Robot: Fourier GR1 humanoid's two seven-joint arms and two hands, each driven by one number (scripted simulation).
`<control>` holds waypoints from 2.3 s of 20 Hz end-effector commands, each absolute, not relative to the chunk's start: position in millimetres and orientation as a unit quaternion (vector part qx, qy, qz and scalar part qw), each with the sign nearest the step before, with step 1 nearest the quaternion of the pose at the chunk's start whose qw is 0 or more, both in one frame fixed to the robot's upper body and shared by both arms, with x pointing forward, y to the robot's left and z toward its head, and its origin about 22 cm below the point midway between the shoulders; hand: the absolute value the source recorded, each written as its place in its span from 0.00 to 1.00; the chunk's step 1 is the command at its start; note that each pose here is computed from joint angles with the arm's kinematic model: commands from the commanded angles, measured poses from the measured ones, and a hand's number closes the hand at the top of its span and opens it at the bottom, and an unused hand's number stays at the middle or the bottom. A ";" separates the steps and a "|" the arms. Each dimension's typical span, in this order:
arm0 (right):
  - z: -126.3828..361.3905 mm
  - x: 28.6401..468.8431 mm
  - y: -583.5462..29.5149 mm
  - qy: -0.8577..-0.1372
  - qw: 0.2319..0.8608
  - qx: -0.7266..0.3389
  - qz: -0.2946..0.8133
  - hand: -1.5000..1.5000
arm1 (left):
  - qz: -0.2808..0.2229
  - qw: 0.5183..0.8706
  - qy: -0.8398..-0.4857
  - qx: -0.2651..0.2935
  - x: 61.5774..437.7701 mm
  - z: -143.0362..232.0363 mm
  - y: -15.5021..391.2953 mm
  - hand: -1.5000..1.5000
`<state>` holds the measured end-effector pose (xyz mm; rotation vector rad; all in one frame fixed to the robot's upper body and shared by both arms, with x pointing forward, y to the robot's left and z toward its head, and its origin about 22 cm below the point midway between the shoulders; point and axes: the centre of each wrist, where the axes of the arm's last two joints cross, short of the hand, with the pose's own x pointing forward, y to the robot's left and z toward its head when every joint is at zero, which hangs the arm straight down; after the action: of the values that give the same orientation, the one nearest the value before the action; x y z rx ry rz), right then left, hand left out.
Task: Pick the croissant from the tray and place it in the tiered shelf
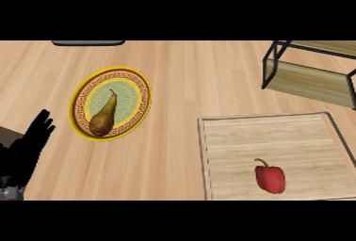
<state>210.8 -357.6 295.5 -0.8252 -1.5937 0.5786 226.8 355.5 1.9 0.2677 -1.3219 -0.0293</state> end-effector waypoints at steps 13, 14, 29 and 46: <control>399.6 226.8 -377.8 -0.635 0.554 -0.488 0.225 1.00 | -0.027 0.775 -0.619 0.124 234.8 11.1 358.6 0.50; 394.2 231.5 -372.0 -0.633 0.551 -0.492 0.231 1.00 | -0.021 0.779 -0.616 0.113 240.8 4.2 341.8 0.50; 373.0 317.7 -405.0 -0.594 0.547 -0.547 0.218 1.00 | -0.028 0.774 -0.624 0.104 229.8 7.3 350.6 0.50; 306.2 381.8 -449.2 -0.561 0.594 -0.543 0.193 0.00 | -0.029 0.774 -0.624 0.106 240.9 6.9 331.9 0.50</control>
<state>374.6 -443.6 315.9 -1.2391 -1.3348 0.3903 236.2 340.0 3.9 0.2411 -1.3447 -0.0643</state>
